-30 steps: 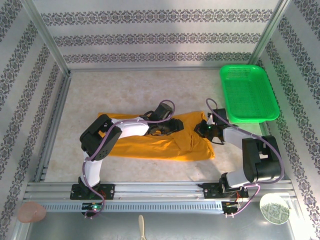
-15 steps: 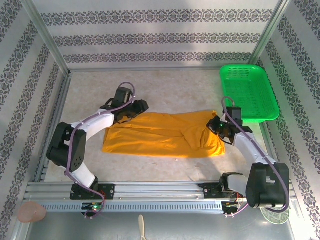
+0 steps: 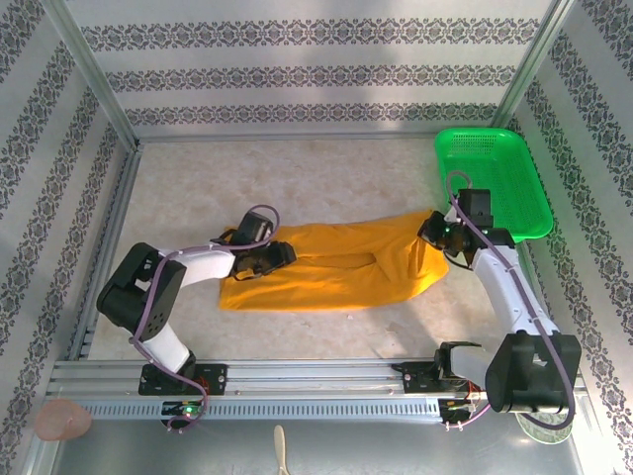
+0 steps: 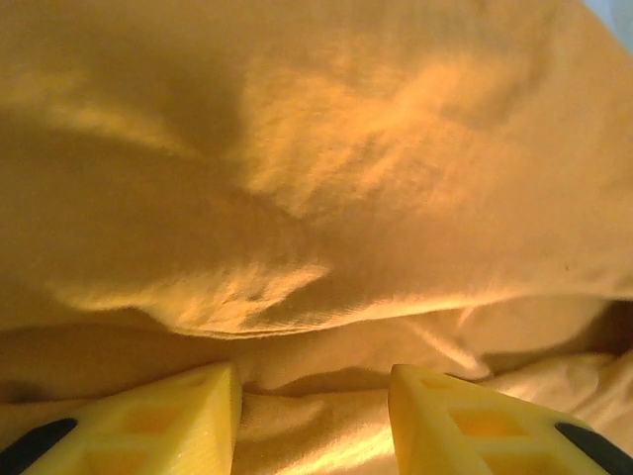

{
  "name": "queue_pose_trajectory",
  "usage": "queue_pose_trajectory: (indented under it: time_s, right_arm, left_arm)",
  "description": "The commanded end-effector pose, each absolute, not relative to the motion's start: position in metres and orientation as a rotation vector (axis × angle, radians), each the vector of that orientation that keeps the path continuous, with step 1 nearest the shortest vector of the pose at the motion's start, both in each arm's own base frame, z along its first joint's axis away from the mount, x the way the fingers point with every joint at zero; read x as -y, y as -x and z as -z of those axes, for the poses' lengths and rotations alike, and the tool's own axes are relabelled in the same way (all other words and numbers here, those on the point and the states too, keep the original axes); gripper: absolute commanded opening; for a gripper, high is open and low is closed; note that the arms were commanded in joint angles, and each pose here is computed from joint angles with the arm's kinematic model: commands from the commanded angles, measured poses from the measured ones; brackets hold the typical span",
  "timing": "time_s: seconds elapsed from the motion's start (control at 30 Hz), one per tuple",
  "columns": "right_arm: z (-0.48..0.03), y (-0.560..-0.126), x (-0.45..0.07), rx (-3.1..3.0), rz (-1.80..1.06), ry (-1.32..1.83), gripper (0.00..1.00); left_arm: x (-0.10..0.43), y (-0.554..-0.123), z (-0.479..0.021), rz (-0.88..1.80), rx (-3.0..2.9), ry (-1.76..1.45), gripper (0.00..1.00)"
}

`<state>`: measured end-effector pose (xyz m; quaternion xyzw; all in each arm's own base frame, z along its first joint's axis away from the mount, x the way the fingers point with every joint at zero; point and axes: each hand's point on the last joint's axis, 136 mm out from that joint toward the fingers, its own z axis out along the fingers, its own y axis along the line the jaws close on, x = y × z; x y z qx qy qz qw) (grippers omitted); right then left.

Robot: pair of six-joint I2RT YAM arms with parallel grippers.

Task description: Fold the inside-out t-shirt

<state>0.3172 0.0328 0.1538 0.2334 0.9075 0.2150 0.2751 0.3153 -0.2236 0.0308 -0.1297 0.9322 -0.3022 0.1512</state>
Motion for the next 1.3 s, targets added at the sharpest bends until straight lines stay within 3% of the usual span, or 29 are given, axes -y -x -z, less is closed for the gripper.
queue_pose_trajectory:
  time_s: [0.0, 0.17, 0.47, 0.8, 1.27]
  right_arm:
    - [-0.165, -0.317, -0.025, -2.459, -0.511, -0.592, 0.0]
    - [-0.17, -0.31, -0.03, -2.454, -0.511, -0.598, 0.0]
    - [-0.185, -0.289, -0.076, -2.461, -0.43, -0.489, 0.0]
    - [-0.199, -0.268, -0.164, -2.455, -0.34, -0.306, 0.0]
    - [-0.207, -0.262, -0.283, -2.451, -0.308, -0.153, 0.0]
  left_arm:
    - [0.242, -0.308, -0.037, 0.882, -2.645, 0.383, 0.44]
    - [0.233, -0.325, -0.063, 0.853, -2.604, 0.377, 0.45]
    - [0.164, -0.351, -0.093, 0.743, -2.562, 0.479, 0.47]
    - [0.105, -0.368, -0.097, 0.728, -2.54, 0.583, 0.48]
    - [0.075, -0.381, -0.101, 0.771, -2.506, 0.649, 0.48]
